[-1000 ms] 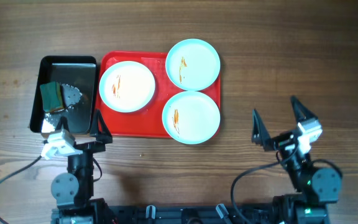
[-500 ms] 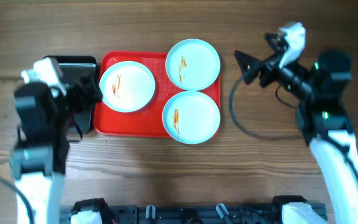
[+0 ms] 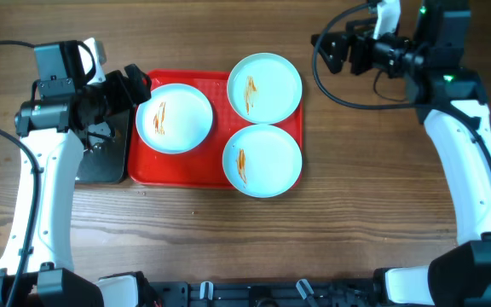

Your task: Clean dirty plates on tray and stack at the side

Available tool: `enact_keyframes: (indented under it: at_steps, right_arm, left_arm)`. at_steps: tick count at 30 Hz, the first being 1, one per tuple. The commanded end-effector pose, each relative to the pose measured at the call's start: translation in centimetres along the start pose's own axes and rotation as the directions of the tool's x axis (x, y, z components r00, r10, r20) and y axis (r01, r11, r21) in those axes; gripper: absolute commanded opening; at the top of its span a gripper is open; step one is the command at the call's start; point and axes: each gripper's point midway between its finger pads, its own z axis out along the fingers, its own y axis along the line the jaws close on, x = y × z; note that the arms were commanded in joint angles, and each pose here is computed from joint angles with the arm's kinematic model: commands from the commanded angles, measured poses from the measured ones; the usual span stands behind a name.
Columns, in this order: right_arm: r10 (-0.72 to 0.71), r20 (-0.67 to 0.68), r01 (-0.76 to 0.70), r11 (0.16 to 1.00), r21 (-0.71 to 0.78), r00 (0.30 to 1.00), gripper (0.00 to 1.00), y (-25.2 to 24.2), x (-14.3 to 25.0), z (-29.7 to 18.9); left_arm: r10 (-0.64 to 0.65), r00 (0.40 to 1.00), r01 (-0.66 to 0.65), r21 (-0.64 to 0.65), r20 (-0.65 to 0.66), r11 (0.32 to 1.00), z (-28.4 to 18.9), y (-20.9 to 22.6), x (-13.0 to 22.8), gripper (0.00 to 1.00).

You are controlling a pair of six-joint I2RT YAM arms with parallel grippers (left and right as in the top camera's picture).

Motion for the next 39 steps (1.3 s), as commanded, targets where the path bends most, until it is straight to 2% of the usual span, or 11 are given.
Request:
enact_keyframes:
  at_steps: [1,4,8,12,14,17,22,26,29,35,39]
  right_arm:
    - [0.034,-0.01,-0.033,0.996,0.079,0.999,0.99,1.2,-0.1,3.0]
    - [0.002,-0.055,0.005,0.992,0.124,0.998,0.99,3.1,0.5,5.7]
    - [-0.012,-0.087,0.015,1.0,0.027,0.996,0.99,6.2,1.8,10.3]
    - [-0.034,-0.137,0.016,0.991,-0.132,0.99,1.0,8.9,4.6,13.8]
    - [-0.04,-0.149,0.016,0.987,-0.158,0.988,1.0,9.5,5.5,15.1]
    - [-0.064,-0.177,0.027,0.979,-0.202,0.982,1.0,11.3,8.0,17.7]
    - [-0.06,-0.195,0.015,0.975,-0.223,0.979,0.99,12.7,10.6,20.6]
    - [-0.055,-0.21,0.014,0.981,-0.194,0.976,0.99,12.0,11.5,21.2]
    - [-0.053,-0.209,0.017,0.985,-0.169,0.976,0.99,11.5,11.5,21.4]
    - [-0.048,-0.235,0.01,0.987,-0.162,0.971,0.99,11.4,12.2,21.3]
    - [-0.043,-0.249,0.003,0.987,-0.158,0.968,0.99,11.3,12.5,21.2]
  left_arm:
    - [-0.258,0.964,0.263,-0.142,0.059,0.954,-0.9,4.1,-0.8,0.99]
    - [-0.379,0.923,0.381,-0.267,0.063,0.885,-2.1,8.2,0.6,0.97]
    - [-0.388,0.908,0.414,-0.491,0.16,0.766,-3.8,13.2,1.2,0.94]
    - [-0.39,0.913,0.376,-0.627,0.123,0.682,-2.0,16.5,2.6,0.84]
    - [-0.38,0.919,0.347,-0.673,0.105,0.653,-0.7,18.0,2.9,0.84]
    - [-0.252,0.968,0.186,-0.669,-0.003,0.72,3.7,19.1,2.0,0.83]
    - [-0.081,0.996,0.037,-0.645,-0.038,0.763,7.1,20.2,-0.2,0.79]
    - [-0.089,0.996,0.058,-0.648,-0.015,0.76,7.8,21.5,-0.6,0.77]
    - [-0.089,0.991,0.006,-0.648,-0.096,0.762,8.5,22.1,1.0,0.72]
    - [-0.085,0.983,-0.037,-0.636,-0.16,0.771,10.1,22.7,2.4,0.72]
    - [-0.116,0.98,-0.024,-0.676,-0.162,0.736,10.1,24.9,2.9,0.72]
